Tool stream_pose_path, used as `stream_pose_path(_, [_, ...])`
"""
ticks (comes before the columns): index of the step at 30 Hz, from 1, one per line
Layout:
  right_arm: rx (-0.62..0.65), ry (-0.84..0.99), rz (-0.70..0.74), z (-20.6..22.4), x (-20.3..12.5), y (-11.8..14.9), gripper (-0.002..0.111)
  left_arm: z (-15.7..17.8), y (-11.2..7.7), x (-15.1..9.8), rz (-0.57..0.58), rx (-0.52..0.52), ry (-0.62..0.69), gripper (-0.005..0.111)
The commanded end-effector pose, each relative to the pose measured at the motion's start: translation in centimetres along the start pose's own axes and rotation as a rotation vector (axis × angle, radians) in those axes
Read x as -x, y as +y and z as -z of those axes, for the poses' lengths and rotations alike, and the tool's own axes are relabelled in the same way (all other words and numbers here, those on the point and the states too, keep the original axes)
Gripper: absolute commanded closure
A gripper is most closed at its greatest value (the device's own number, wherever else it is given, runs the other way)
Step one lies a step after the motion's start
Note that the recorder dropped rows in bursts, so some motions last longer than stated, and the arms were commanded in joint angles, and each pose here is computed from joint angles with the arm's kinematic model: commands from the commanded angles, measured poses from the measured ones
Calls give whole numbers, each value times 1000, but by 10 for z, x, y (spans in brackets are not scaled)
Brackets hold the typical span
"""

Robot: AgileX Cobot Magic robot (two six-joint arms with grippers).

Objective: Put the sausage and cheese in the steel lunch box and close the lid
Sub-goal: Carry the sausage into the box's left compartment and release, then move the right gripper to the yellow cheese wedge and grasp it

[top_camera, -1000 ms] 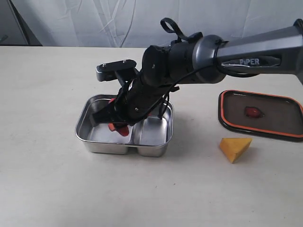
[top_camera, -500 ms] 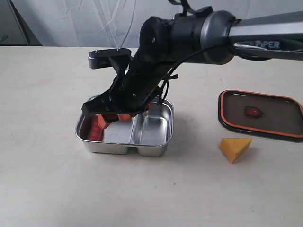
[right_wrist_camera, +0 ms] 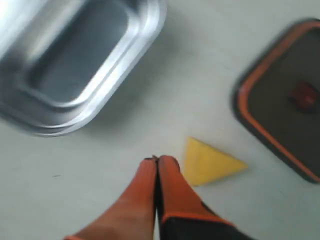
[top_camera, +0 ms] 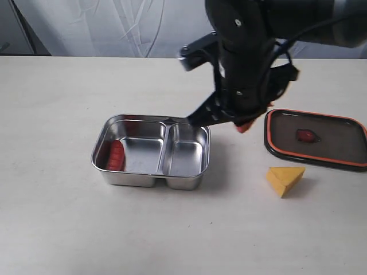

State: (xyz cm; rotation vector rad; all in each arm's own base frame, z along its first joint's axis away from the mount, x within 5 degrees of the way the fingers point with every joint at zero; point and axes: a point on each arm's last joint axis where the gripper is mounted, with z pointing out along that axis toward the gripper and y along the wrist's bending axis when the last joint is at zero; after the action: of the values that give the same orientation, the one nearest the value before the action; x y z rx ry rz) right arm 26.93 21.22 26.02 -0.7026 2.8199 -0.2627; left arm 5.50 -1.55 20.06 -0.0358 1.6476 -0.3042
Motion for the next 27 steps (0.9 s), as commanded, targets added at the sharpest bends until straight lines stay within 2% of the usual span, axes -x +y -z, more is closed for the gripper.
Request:
stream_pose_path(1, [-121, 66, -91, -23, -29, -29, 108, 0, 0, -1, -2, -4, -4, 107])
stream_pose_path(7, [-39, 89, -145, -61, -53, -42, 108, 0, 0, -1, -2, -4, -4, 107])
stream_pose_path(10, [-22, 46, -7, -68, -53, -41, 108, 0, 0, -1, -2, -4, -4, 107])
stream_pose_path(15, [26, -35, 23, -69, -47, -37, 105, 0, 0, -1, -2, -4, -4, 107])
stream_pose_path(18, [20, -53, 89, -69, -45, -37, 90, 0, 0, -1, -2, -4, -4, 107])
stream_pose_path(24, [-51, -5, 163, -79, -55, -42, 40, 0, 0, -1, -2, -4, -4, 107])
stream_pose_path(27, [-92, 33, 229, -93, -63, -43, 34, 0, 0, -1, -2, -4, -4, 107])
